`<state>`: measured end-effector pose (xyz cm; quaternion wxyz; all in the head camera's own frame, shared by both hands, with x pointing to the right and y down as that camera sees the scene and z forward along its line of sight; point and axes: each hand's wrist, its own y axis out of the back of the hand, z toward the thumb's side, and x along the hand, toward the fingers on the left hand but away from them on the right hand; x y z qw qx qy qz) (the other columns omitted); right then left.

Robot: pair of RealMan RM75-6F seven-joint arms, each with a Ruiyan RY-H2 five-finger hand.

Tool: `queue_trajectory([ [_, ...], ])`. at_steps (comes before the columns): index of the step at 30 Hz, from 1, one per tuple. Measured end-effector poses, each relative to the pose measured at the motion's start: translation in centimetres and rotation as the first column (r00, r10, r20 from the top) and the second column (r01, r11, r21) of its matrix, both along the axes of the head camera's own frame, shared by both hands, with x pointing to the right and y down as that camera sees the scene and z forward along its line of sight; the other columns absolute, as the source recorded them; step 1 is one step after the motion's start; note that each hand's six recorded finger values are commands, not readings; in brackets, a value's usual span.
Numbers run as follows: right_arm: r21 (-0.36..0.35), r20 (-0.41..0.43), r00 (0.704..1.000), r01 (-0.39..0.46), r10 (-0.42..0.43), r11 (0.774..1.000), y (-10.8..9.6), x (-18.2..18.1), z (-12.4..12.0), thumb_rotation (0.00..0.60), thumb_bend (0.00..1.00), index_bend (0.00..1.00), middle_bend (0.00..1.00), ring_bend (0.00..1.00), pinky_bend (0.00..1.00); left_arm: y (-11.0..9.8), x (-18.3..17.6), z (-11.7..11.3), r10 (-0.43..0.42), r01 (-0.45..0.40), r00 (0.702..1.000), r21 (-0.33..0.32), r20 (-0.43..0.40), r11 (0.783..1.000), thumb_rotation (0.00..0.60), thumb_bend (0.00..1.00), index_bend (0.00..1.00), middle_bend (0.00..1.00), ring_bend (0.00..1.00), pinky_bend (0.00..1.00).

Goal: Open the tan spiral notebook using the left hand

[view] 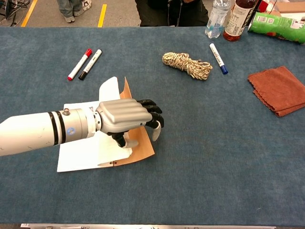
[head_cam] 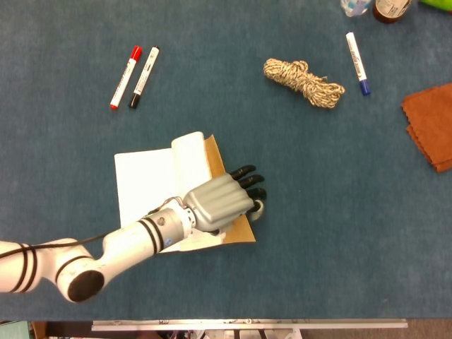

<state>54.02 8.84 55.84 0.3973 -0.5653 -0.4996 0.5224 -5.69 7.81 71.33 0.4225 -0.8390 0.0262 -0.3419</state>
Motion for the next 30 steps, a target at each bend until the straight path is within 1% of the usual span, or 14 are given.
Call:
queue_trajectory([
  [3, 0.002, 0.002, 1.000, -0.001, 0.001, 1.000, 0.0, 0.0, 0.0, 0.600, 0.18, 0.22, 0.20, 0.15, 0.28, 0.0, 0.9, 0.1, -0.035, 0.035, 0.999, -0.044, -0.014, 0.998, 0.600, 0.37, 0.14, 0.12, 0.00, 0.01],
  [9, 0.008, 0.007, 1.000, -0.008, 0.007, 1.000, 0.2, 0.3, -0.1, 0.600, 0.18, 0.22, 0.20, 0.15, 0.28, -0.2, 1.9, 0.2, -0.112, 0.106, 0.993, -0.118, -0.046, 0.987, 0.600, 0.37, 0.06, 0.12, 0.00, 0.01],
  [12, 0.011, 0.008, 1.000, -0.011, 0.011, 1.000, 0.4, 0.4, -0.2, 0.600, 0.18, 0.22, 0.20, 0.15, 0.28, -0.3, 2.2, 0.0, -0.134, 0.125, 0.989, -0.134, -0.059, 0.983, 0.600, 0.37, 0.06, 0.12, 0.00, 0.01],
  [17, 0.020, 0.014, 1.000, -0.016, 0.016, 1.000, 0.7, 0.7, -0.4, 0.600, 0.18, 0.22, 0.20, 0.15, 0.28, 0.1, 2.1, -0.5, -0.144, 0.133, 0.987, -0.148, -0.069, 0.980, 0.600, 0.37, 0.06, 0.12, 0.00, 0.01],
  [20, 0.025, 0.018, 1.000, -0.019, 0.019, 0.999, 0.9, 0.8, -0.5, 0.600, 0.18, 0.22, 0.20, 0.15, 0.28, 0.4, 1.8, -0.7, -0.154, 0.141, 0.986, -0.169, -0.069, 0.976, 0.600, 0.37, 0.05, 0.12, 0.00, 0.01],
  [22, 0.025, 0.021, 1.000, -0.020, 0.019, 0.999, 1.0, 0.9, -0.5, 0.600, 0.18, 0.22, 0.20, 0.15, 0.28, 0.5, 1.5, -0.9, -0.159, 0.145, 0.985, -0.169, -0.072, 0.975, 0.600, 0.37, 0.05, 0.11, 0.00, 0.01],
  [25, 0.022, 0.021, 1.000, -0.020, 0.019, 1.000, 1.0, 1.1, -0.5, 0.600, 0.18, 0.22, 0.20, 0.15, 0.28, 0.2, 0.8, -1.5, -0.181, 0.166, 0.980, -0.148, -0.088, 0.975, 0.600, 0.37, 0.05, 0.11, 0.00, 0.01],
  [28, 0.012, 0.018, 1.000, -0.018, 0.018, 1.000, 0.9, 1.2, -0.4, 0.600, 0.18, 0.22, 0.20, 0.15, 0.28, -0.6, -0.7, -2.3, -0.222, 0.210, 0.969, -0.116, -0.106, 0.971, 0.600, 0.37, 0.05, 0.11, 0.00, 0.01],
  [30, 0.000, 0.017, 1.000, -0.016, 0.016, 1.000, 0.8, 1.2, -0.2, 0.600, 0.18, 0.22, 0.20, 0.15, 0.28, -1.2, -2.2, -2.8, -0.262, 0.252, 0.959, -0.093, -0.112, 0.963, 0.600, 0.37, 0.05, 0.11, 0.00, 0.01],
])
